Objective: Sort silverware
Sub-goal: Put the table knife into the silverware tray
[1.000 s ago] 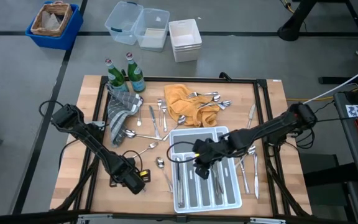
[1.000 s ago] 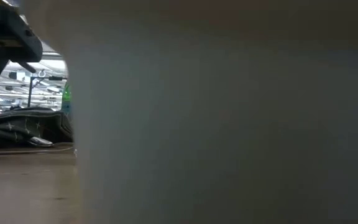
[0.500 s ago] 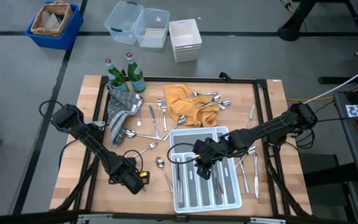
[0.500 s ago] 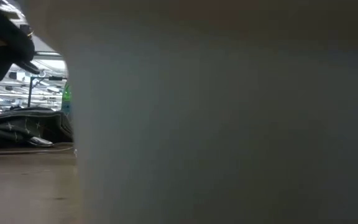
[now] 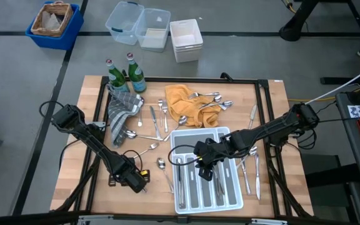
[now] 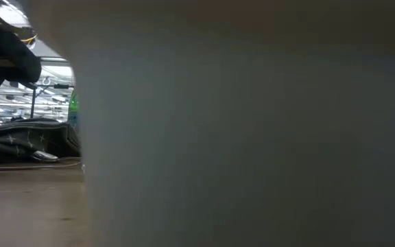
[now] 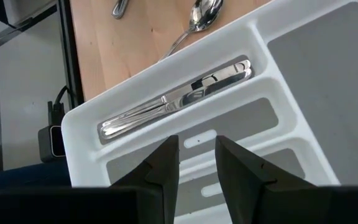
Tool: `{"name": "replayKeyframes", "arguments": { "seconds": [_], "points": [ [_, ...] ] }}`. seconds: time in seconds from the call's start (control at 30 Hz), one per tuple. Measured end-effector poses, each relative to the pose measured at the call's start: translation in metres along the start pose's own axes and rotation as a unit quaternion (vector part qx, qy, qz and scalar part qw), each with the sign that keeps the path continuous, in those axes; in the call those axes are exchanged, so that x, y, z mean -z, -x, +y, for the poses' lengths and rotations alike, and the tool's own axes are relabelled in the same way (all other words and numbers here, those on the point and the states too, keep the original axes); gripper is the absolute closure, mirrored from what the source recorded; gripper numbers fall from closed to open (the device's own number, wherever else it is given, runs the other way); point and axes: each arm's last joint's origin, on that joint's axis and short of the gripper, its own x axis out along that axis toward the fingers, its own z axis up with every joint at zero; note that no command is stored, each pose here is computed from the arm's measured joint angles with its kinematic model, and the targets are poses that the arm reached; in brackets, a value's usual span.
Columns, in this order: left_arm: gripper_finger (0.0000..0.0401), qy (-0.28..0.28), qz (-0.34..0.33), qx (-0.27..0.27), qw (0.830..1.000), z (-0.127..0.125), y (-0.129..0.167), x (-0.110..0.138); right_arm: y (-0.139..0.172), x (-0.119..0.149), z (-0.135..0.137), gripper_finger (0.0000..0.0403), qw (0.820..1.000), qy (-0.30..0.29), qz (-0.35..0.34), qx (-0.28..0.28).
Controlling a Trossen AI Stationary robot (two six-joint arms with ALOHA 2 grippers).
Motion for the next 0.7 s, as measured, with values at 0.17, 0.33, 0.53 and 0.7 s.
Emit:
{"name": "replayKeyframes", "arguments": {
  "seconds": [0.17, 0.33, 0.53, 0.7],
  "points": [
    [0.0354, -0.019, -0.002, -0.001, 1.0, 0.0002, 0.0, -0.0005, 0.0, -0.0001, 0.0, 0.0297, 1.0, 0.0, 0.0, 0.0],
    [0.0354, -0.043, -0.001, -0.003, 0.999, 0.0002, 0.0, -0.0006, 0.0, -0.0001, 0.0001, 0.0297, 1.0, 0.0, 0.0, -0.001],
    [0.0333, -0.055, 0.003, -0.008, 0.998, 0.0005, -0.0001, -0.0004, 0.0, -0.0001, 0.0001, 0.0297, 1.0, 0.0, 0.0, -0.001],
    [0.0285, -0.038, 0.003, -0.008, 0.999, 0.0005, -0.0001, -0.0005, -0.0001, 0.0, 0.0001, 0.0297, 1.0, 0.0, 0.0, -0.001]
  ]
}}
